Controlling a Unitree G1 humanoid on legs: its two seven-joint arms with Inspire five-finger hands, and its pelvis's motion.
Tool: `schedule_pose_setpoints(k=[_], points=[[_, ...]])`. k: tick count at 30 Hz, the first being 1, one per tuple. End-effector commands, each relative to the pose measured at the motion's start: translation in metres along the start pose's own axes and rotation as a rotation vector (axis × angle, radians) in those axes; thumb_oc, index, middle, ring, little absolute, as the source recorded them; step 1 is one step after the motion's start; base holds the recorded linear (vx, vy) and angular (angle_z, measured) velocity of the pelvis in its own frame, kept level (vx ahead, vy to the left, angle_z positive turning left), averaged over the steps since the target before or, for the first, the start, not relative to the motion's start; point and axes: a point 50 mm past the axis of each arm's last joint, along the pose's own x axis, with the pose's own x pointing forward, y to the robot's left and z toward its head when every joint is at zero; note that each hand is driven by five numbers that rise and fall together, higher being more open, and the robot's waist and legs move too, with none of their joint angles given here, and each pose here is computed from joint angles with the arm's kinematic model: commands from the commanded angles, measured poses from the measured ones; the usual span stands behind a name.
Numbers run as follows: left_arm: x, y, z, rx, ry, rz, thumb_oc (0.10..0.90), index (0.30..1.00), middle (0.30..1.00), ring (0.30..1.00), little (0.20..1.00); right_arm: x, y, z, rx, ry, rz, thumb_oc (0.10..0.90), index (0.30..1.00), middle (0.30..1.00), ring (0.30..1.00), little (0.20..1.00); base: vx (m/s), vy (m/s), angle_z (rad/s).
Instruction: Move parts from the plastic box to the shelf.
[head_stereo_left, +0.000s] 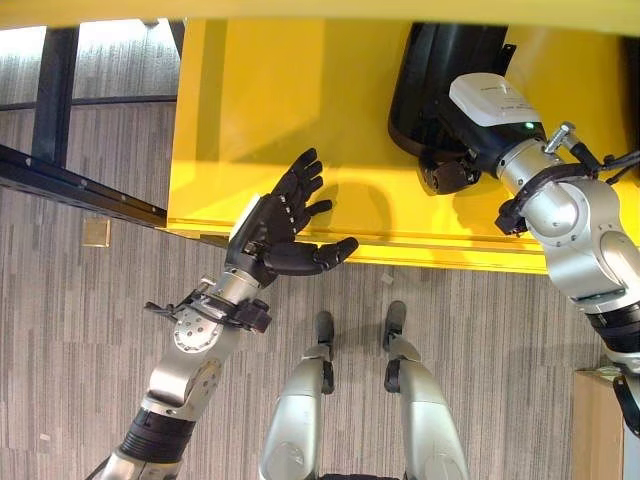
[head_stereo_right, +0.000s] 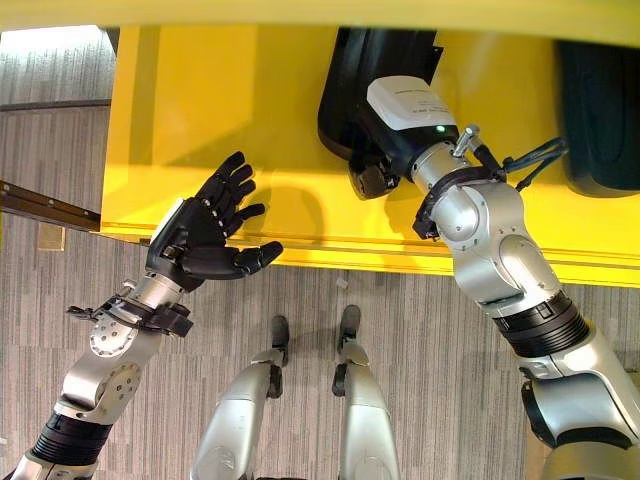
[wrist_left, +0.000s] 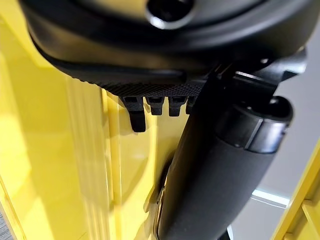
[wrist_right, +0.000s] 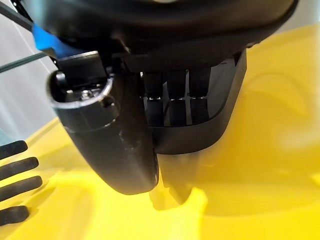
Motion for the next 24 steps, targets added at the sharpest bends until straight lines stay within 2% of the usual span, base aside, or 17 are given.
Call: schedule_pose_setpoints(k=[1, 12, 24], points=[[-0.003, -0.018, 0.013, -0.015, -0.069, -0.094, 0.9, 1.0, 1.0, 1.0, 1.0, -0.001, -0.038, 0.029, -0.18, -0.133, -0.106, 0.4, 0.3, 0.3, 0.3, 0.3, 0.0, -0.013, -0.04], [-0.009, -0.013, 0.011, -0.009, -0.056, -0.079, 0.9, 1.0, 1.0, 1.0, 1.0, -0.012, -0.034, 0.022, -0.316, -0.125, -0.014, 0.4, 0.3, 0.3, 0.3, 0.3, 0.0, 0.0, 0.0], [-0.011, -0.01, 0.013, 0.004, -0.06, -0.07, 0.9, 1.0, 1.0, 1.0, 1.0, -0.024, -0.022, 0.017, -0.261, -0.125, -0.005, 0.4, 0.3, 0.3, 0.3, 0.3, -0.02, -0.013, -0.04]])
